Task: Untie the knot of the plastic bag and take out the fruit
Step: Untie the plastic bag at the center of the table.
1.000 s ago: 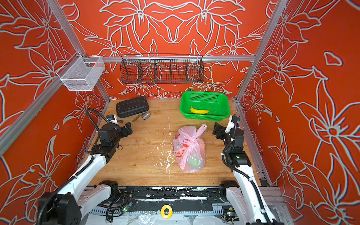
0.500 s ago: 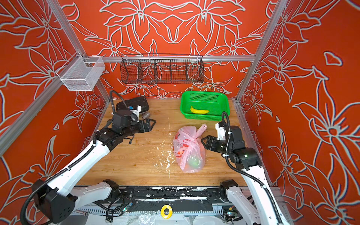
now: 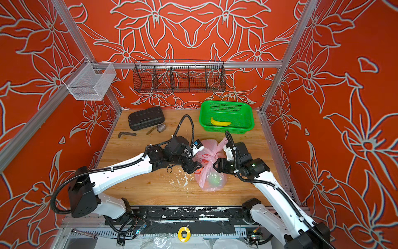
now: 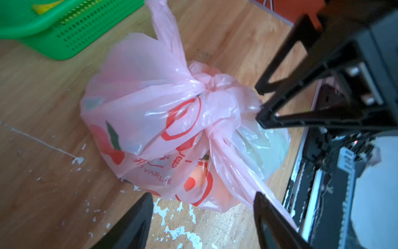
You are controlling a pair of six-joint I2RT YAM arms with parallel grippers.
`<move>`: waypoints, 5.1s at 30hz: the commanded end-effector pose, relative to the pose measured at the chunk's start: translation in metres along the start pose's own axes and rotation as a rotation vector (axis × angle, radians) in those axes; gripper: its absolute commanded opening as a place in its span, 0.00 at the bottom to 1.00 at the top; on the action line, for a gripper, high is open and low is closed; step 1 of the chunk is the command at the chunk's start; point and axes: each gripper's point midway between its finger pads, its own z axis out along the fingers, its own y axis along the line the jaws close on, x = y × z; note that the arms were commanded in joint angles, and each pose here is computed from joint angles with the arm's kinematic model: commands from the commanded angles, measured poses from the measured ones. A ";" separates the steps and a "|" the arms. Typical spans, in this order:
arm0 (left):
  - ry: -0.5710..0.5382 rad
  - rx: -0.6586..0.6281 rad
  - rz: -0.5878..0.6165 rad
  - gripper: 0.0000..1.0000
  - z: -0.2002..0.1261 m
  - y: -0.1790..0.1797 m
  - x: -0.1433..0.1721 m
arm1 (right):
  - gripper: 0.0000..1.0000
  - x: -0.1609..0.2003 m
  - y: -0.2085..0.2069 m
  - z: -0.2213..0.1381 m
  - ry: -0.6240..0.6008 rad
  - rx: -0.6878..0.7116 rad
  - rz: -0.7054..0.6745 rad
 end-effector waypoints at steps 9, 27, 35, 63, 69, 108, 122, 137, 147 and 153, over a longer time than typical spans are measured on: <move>0.061 -0.078 0.483 0.74 0.057 0.027 -0.006 | 0.35 -0.010 0.002 0.021 -0.085 -0.055 -0.047; -0.006 -0.045 0.651 0.80 0.084 0.027 -0.034 | 0.01 -0.005 -0.004 0.027 -0.073 -0.045 -0.074; -0.013 -0.055 0.620 0.60 0.096 0.032 -0.038 | 0.00 -0.006 -0.007 0.024 -0.084 -0.023 -0.073; -0.080 -0.144 0.008 0.00 0.043 0.102 -0.027 | 0.53 -0.019 -0.031 -0.020 -0.315 0.112 -0.082; -0.066 -0.120 -0.086 0.00 0.048 0.101 -0.031 | 0.61 -0.052 0.014 -0.048 -0.397 0.028 -0.349; 0.024 -0.317 -0.302 0.00 0.036 0.136 0.006 | 0.00 -0.073 0.000 0.002 -0.286 0.090 -0.323; -0.108 -0.237 -0.287 0.42 -0.024 0.114 -0.035 | 0.00 -0.067 0.004 -0.006 -0.297 -0.041 -0.247; 0.076 0.097 0.116 0.59 -0.008 0.073 -0.062 | 0.00 -0.065 0.009 -0.008 -0.268 -0.053 -0.246; 0.172 0.156 0.073 0.65 0.035 0.080 -0.048 | 0.00 -0.065 0.008 -0.007 -0.250 -0.046 -0.251; 0.179 0.151 0.043 0.29 0.041 0.082 -0.044 | 0.00 -0.066 0.007 -0.005 -0.250 -0.042 -0.247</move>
